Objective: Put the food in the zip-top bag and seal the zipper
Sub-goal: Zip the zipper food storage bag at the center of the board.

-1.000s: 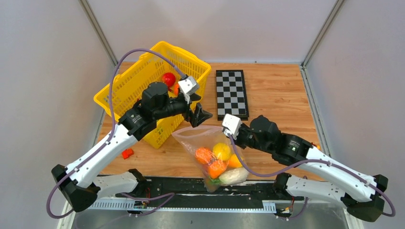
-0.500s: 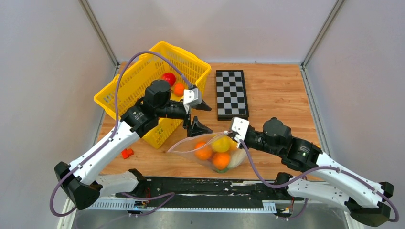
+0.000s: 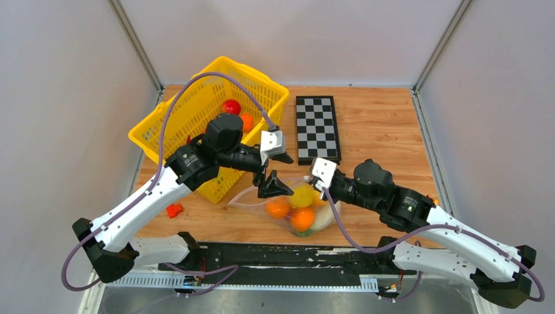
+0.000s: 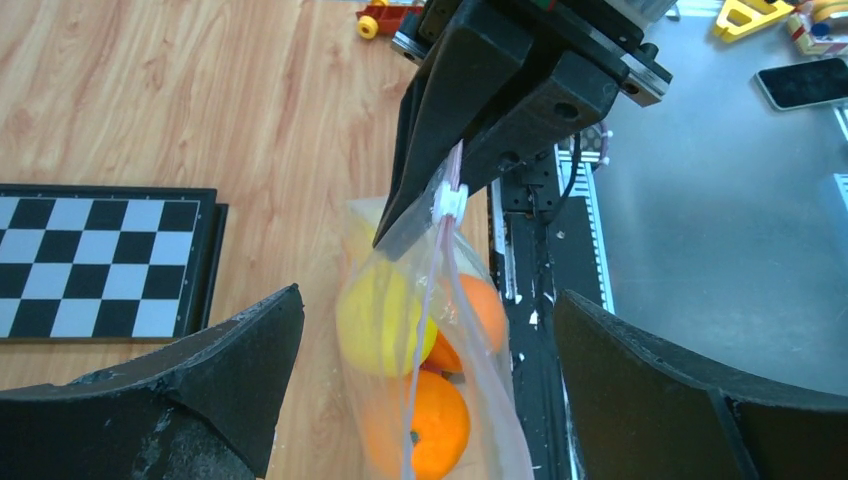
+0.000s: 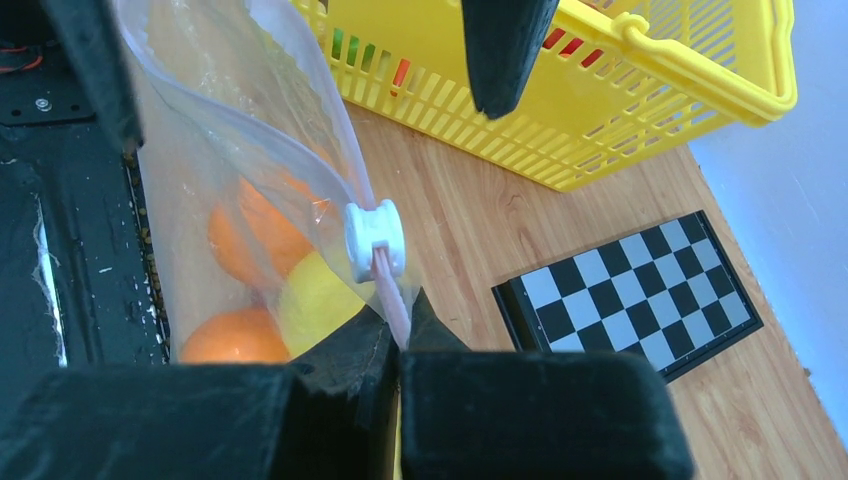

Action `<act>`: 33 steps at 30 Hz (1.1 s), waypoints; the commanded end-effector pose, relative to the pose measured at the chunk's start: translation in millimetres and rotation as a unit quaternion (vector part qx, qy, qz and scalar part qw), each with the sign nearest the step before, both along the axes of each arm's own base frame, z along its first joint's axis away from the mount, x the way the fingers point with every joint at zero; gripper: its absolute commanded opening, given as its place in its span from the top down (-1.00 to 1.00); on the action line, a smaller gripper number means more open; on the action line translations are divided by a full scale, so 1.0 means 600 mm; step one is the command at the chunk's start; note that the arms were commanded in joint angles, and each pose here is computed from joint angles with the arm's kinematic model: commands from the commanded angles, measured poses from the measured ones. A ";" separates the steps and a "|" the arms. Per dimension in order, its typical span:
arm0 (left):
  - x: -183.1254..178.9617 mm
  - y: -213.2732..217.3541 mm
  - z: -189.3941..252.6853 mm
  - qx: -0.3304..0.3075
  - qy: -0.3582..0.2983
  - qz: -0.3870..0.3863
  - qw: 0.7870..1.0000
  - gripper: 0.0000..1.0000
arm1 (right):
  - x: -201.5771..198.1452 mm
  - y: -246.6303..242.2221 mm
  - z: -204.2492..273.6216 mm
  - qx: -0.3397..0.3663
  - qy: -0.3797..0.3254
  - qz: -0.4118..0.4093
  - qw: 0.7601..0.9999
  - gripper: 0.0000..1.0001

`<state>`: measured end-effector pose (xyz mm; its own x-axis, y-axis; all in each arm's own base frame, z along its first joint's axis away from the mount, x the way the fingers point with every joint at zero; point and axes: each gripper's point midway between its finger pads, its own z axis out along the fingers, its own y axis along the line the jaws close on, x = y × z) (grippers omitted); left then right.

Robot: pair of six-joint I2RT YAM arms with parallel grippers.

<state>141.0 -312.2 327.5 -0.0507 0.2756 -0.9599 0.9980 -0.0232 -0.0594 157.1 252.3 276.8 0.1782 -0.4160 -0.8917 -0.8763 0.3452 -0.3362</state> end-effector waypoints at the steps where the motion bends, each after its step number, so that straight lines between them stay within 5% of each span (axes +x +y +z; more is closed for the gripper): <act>1: 0.011 -0.008 -0.006 0.042 -0.010 0.042 0.998 -1.00 | 0.008 0.006 0.067 0.060 -0.019 -0.011 0.998 1.00; 11: 0.024 0.002 -0.015 0.048 -0.008 0.088 0.995 -0.84 | 0.002 0.002 0.077 0.068 -0.014 -0.009 0.998 1.00; 17: 0.016 0.000 -0.038 0.084 -0.012 0.110 0.990 -0.46 | 0.008 -0.002 0.079 0.072 -0.004 -0.026 0.997 1.00; 24: 0.025 0.015 -0.006 0.045 -0.039 0.149 0.987 0.23 | -0.002 -0.003 0.064 0.051 0.004 -0.006 0.999 1.00; 33: 0.022 -0.002 -0.009 0.048 -0.029 0.129 0.990 0.79 | -0.020 0.002 0.045 0.021 0.020 0.028 0.999 1.00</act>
<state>151.7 -305.9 309.6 -0.0993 0.3824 -0.9187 0.9688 0.2478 -0.0016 150.2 250.1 280.6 0.1269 -0.4176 -0.8997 -0.9009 0.3310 -0.2807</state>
